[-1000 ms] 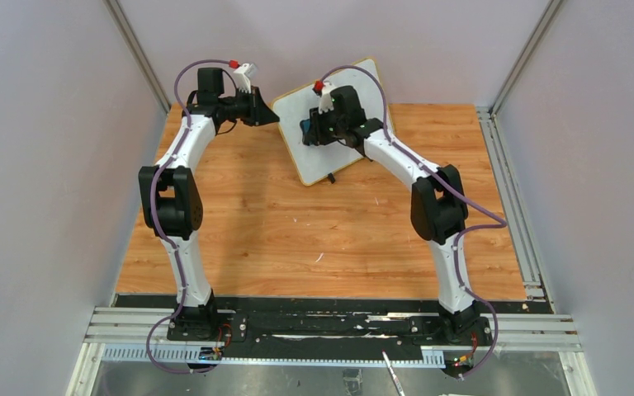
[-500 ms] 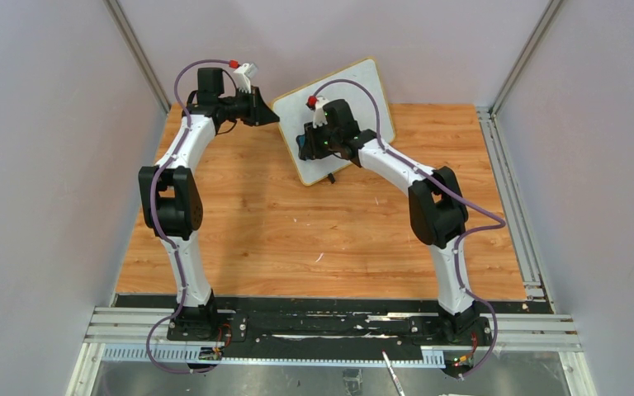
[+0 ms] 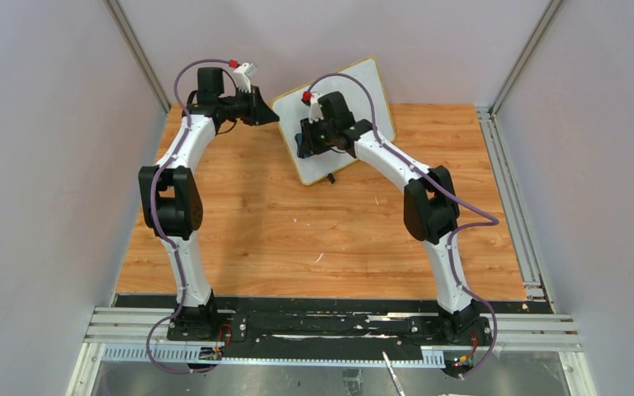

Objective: Erase the whiteboard

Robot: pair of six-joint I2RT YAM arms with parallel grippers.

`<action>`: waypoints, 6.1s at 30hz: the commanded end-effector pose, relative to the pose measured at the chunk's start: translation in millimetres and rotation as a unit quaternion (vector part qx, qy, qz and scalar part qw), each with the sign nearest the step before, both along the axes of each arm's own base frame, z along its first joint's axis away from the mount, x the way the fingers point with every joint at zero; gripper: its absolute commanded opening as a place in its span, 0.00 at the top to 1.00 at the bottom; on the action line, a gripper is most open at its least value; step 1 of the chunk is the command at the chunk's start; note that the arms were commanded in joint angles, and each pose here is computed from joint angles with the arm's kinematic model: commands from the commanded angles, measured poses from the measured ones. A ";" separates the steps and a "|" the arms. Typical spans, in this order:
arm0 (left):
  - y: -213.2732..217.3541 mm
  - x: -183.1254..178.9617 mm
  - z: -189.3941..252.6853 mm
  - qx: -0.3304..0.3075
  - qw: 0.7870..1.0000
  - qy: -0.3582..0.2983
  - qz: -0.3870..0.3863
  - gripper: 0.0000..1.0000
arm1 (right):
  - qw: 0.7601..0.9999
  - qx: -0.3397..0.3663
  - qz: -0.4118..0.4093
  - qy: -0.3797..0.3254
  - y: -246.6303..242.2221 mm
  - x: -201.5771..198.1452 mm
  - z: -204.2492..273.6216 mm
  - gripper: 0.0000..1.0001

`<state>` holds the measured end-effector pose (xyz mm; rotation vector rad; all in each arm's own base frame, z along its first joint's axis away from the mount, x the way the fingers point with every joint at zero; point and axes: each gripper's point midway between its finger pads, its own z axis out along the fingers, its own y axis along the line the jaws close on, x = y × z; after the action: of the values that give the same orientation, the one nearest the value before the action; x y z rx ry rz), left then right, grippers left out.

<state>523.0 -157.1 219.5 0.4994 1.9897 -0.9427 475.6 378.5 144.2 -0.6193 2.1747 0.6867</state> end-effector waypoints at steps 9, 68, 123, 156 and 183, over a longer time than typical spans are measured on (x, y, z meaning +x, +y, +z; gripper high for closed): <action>-17.2 -20.7 -11.8 0.007 0.999 0.022 -0.040 1.00 | 0.997 0.004 -0.035 -0.069 -20.0 52.8 38.5 0.99; -15.8 -20.1 -17.3 0.014 0.999 0.026 -0.038 1.00 | 0.993 -0.026 -0.089 -0.072 -79.9 59.6 40.7 0.99; -5.3 -26.9 -20.2 0.044 0.999 0.027 -0.008 1.00 | 0.890 -0.205 -0.283 0.293 -337.9 -218.4 -107.6 0.98; -2.9 -29.0 -20.0 0.052 0.998 0.029 -0.005 1.00 | 0.920 -0.160 -0.319 0.159 -345.3 -216.7 -16.9 0.36; 24.1 -46.5 12.6 0.076 0.996 0.001 0.044 0.29 | 0.907 -0.193 -0.328 0.179 -356.6 -234.7 -35.1 0.33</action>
<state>487.7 -153.2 203.7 0.5099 2.1184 -0.8524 243.6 33.5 112.7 0.0684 2.6578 0.0491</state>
